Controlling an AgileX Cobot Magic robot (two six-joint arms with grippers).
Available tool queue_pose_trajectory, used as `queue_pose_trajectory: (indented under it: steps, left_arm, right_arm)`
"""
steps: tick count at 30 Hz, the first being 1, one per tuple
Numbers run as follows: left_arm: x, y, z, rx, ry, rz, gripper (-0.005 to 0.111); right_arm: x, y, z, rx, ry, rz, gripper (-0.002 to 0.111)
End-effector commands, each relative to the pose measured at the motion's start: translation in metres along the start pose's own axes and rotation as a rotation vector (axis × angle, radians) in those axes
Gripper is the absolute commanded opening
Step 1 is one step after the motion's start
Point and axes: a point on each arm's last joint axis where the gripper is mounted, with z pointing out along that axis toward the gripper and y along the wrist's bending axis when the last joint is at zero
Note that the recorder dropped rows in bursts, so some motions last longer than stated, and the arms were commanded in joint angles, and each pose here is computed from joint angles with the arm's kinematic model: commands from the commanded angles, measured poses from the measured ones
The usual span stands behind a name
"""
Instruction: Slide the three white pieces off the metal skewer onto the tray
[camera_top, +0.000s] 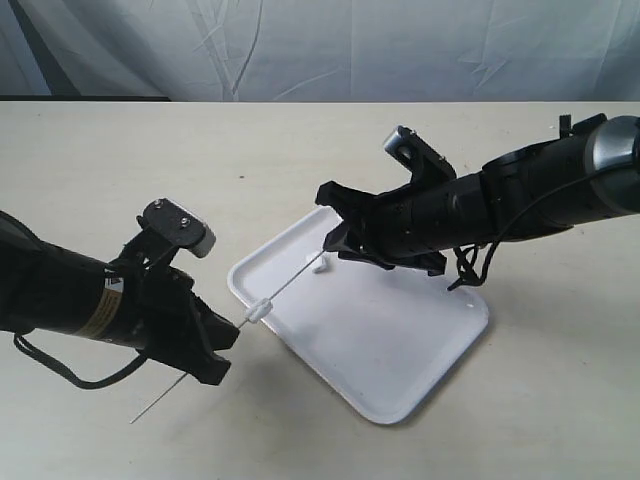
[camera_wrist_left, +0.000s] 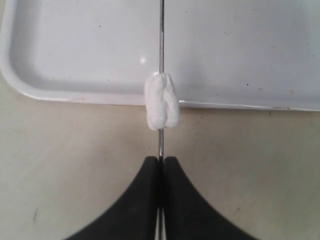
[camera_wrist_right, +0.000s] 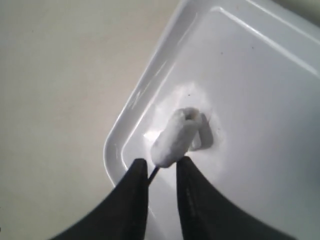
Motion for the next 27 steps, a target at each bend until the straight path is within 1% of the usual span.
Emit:
queue_pose_trajectory:
  steps: [1,6,12,15,18,19,21,27]
  left_arm:
    - [-0.001,-0.002,-0.001,0.017,-0.006,-0.003,0.000]
    - [0.012,-0.003,0.000,0.012,0.030,-0.033,0.000]
    - [0.021,-0.005,0.000,0.025,0.053,-0.047,0.000]
    - [0.021,-0.004,-0.001,0.008,0.050,-0.048,0.000]
    - [0.019,0.000,-0.003,-0.041,0.036,-0.038,0.000]
    - [0.016,0.001,-0.004,-0.055,0.026,-0.032,0.000]
    - [0.008,0.002,-0.004,-0.060,0.005,-0.021,0.000]
    - [-0.017,0.004,-0.008,-0.060,-0.063,0.007,0.000]
  right_arm:
    - [-0.008,0.005,0.000,-0.009,-0.024,-0.025,0.021]
    - [-0.014,0.005,0.000,0.015,-0.055,-0.027,0.021]
    - [-0.015,0.004,0.000,0.032,-0.067,-0.023,0.021]
    - [-0.015,0.004,0.000,0.030,-0.065,-0.023,0.021]
    - [-0.012,0.008,0.000,-0.013,-0.032,-0.032,0.021]
    - [-0.007,0.012,0.000,-0.059,0.014,-0.058,0.021]
    - [-0.004,0.015,-0.001,-0.095,0.053,-0.082,0.021]
    - [0.000,0.018,-0.001,-0.124,0.085,-0.085,0.021]
